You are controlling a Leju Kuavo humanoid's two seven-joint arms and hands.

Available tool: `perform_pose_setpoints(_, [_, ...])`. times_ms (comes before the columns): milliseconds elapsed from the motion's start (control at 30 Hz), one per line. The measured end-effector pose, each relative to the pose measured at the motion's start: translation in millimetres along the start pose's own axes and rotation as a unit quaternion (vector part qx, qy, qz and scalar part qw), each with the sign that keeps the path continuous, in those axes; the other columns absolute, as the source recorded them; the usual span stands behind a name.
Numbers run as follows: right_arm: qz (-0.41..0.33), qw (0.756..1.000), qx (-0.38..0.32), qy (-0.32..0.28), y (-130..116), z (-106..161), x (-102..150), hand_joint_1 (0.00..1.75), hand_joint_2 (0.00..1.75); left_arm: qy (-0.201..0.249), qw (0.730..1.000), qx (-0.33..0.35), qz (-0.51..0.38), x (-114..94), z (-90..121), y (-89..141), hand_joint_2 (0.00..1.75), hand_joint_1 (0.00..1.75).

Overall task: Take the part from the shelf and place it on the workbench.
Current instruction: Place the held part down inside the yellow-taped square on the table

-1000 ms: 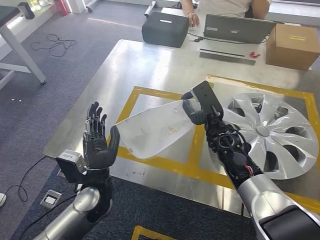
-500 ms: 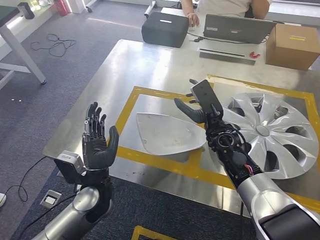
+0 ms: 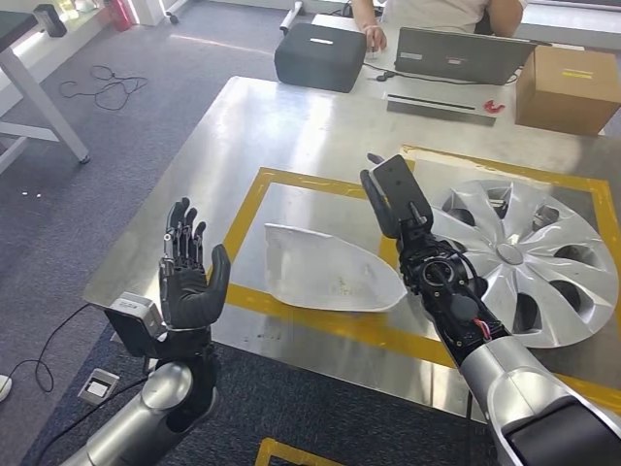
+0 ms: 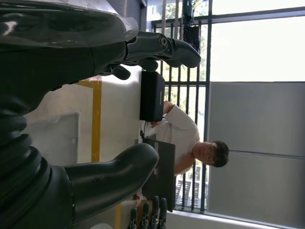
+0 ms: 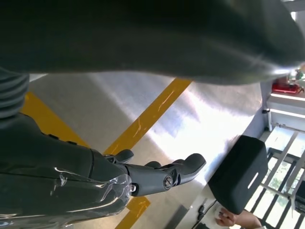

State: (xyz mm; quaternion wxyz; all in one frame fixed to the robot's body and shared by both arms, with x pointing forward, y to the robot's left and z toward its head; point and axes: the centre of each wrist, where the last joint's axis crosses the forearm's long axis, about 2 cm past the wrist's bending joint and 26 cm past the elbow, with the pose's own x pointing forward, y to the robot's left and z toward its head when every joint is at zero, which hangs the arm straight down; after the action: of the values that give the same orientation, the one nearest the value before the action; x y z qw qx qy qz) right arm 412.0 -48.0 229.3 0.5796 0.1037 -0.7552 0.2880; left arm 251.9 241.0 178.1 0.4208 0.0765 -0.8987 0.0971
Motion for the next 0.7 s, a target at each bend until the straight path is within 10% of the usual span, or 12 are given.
perform_pose_setpoints(533, [0.000,1.000,0.000,0.000,0.0,0.0,0.0,0.00,0.00,0.000,1.000,0.000,0.000,0.0,0.1,0.0,1.75,0.00])
perform_pose_setpoints(667, [-0.010,1.000,-0.003,-0.007,0.1,1.1,-1.8,0.00,0.00,-0.004,1.000,-0.002,-0.003,0.1,0.3,0.0,0.00,0.00])
perform_pose_setpoints(700, [-0.022,1.000,-0.010,-0.011,-0.5,4.0,-6.5,0.00,0.00,-0.007,1.000,-0.004,-0.007,0.2,0.7,-0.1,0.00,0.00])
